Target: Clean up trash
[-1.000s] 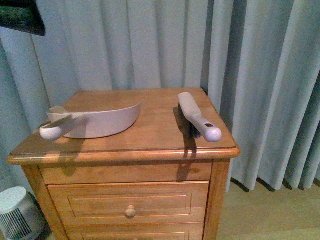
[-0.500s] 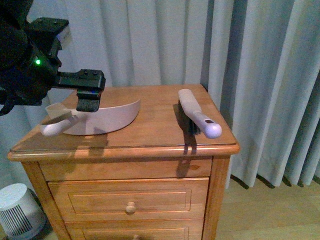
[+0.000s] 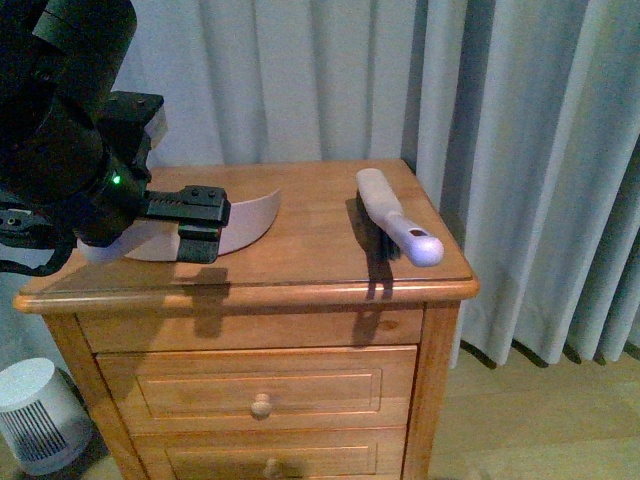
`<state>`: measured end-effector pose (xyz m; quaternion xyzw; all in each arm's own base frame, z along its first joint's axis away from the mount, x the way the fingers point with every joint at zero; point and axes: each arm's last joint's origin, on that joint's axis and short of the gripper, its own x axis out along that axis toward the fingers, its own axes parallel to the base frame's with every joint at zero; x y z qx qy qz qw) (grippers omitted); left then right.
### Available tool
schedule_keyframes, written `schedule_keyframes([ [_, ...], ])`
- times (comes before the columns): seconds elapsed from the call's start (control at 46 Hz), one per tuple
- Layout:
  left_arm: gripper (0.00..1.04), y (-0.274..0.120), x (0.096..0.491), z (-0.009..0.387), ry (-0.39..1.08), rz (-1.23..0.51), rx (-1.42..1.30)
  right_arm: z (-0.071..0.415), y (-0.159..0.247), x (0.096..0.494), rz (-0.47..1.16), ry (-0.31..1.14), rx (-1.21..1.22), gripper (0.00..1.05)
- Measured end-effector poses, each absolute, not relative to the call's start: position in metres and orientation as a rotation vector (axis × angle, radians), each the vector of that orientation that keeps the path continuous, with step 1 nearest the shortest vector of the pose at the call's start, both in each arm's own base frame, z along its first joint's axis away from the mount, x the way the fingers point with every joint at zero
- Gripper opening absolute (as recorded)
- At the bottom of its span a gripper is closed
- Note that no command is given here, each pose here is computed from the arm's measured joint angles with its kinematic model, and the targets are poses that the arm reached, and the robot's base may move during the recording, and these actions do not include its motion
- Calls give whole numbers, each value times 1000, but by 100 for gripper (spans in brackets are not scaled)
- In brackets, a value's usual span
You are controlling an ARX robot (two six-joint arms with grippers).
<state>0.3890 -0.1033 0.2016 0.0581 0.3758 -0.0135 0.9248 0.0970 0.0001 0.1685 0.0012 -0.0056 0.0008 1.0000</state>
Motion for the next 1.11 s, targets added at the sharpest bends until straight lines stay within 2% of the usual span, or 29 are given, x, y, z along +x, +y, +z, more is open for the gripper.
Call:
schedule_keyframes([
  [0.152, 96, -103, 389, 200, 771, -25, 123, 169, 0, 97, 2, -11, 2, 97],
  [0.413, 41, -103, 389, 199, 767, -32, 123, 169, 0, 97, 2, -11, 2, 97],
  [0.478, 30, -103, 388, 197, 759, -33, 124, 169, 0, 97, 2, -11, 2, 97],
  [0.739, 28, -100, 377, 199, 694, -48, 129, 169, 0, 97, 2, -11, 2, 97],
  [0.87, 28, -94, 358, 223, 465, -49, 164, 169, 0, 97, 2, -11, 2, 97],
  [1.109, 28, -70, 287, 268, 31, -58, 138, 169, 0, 97, 2, -11, 2, 97],
])
